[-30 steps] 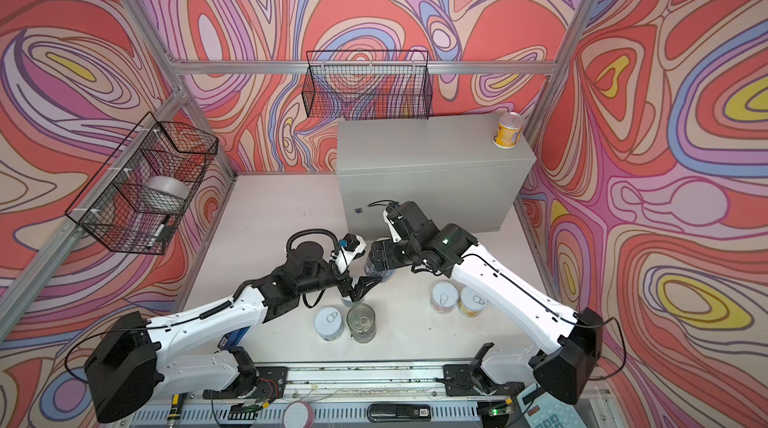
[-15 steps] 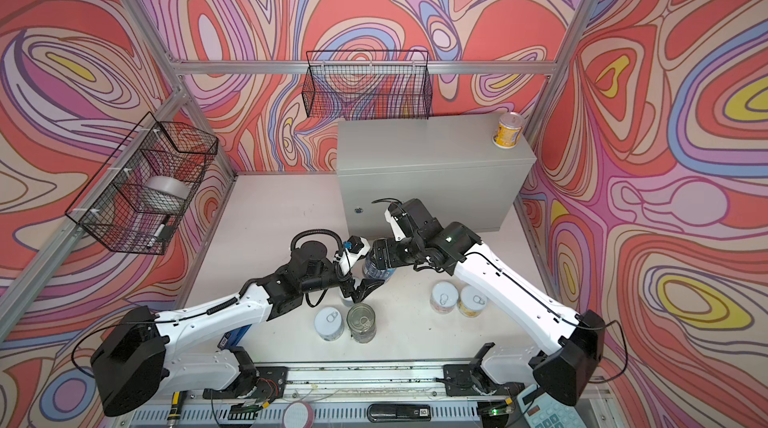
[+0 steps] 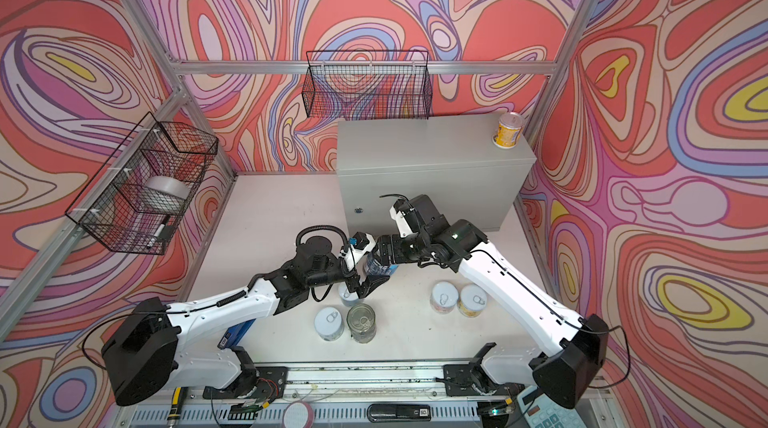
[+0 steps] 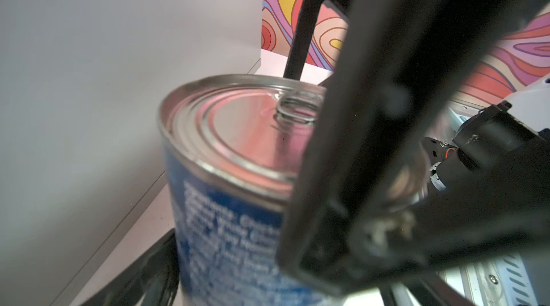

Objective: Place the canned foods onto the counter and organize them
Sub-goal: 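Close the left gripper on the dark blue can held by the right gripper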

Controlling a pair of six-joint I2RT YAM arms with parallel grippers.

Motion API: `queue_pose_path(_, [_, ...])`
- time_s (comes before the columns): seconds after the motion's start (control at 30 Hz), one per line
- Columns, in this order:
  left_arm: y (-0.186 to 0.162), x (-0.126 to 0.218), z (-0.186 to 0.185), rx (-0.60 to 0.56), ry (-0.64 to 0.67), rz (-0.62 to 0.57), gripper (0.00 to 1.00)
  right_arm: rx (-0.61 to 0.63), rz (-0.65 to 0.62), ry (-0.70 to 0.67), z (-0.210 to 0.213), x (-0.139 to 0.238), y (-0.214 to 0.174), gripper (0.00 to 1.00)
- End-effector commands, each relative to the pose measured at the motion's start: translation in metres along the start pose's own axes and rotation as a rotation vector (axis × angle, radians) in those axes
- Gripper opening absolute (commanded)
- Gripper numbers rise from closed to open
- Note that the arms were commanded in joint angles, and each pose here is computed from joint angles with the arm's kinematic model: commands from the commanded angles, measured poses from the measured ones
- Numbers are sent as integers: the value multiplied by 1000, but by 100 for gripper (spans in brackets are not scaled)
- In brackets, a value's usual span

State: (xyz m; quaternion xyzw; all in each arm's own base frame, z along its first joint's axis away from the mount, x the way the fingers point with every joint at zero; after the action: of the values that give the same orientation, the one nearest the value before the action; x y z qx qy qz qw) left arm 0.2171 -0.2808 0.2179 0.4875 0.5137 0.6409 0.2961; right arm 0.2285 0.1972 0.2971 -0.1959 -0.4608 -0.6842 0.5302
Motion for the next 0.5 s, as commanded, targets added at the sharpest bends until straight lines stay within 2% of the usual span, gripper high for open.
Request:
queue_pose_path(0.0, [10,-3,-3,-48,-40,-48,100,30,-143,199,27,31,23,14])
queue_pose_path(0.2, [10,-3,-4,-72,-36,-80,99,11,-124,229,25,28,25,13])
queue_pose_path(0.47, [13,-8,-5,-100,-69,-87,89,10,-127,242,25,31,28,13])
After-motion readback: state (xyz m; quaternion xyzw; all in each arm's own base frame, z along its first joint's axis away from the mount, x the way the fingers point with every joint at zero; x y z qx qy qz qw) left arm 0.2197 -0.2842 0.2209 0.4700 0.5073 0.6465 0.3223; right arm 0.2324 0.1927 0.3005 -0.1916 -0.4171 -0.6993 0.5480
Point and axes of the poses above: each gripper's point midway between its finger pads, its own x axis back along the fingers, its own z axis along the line the jaws close on, y = z × x, the point moved 7 cm from there along x, back along the fingers, and after that the axes turned 6 degrees about -x, right-handed, at the moved point
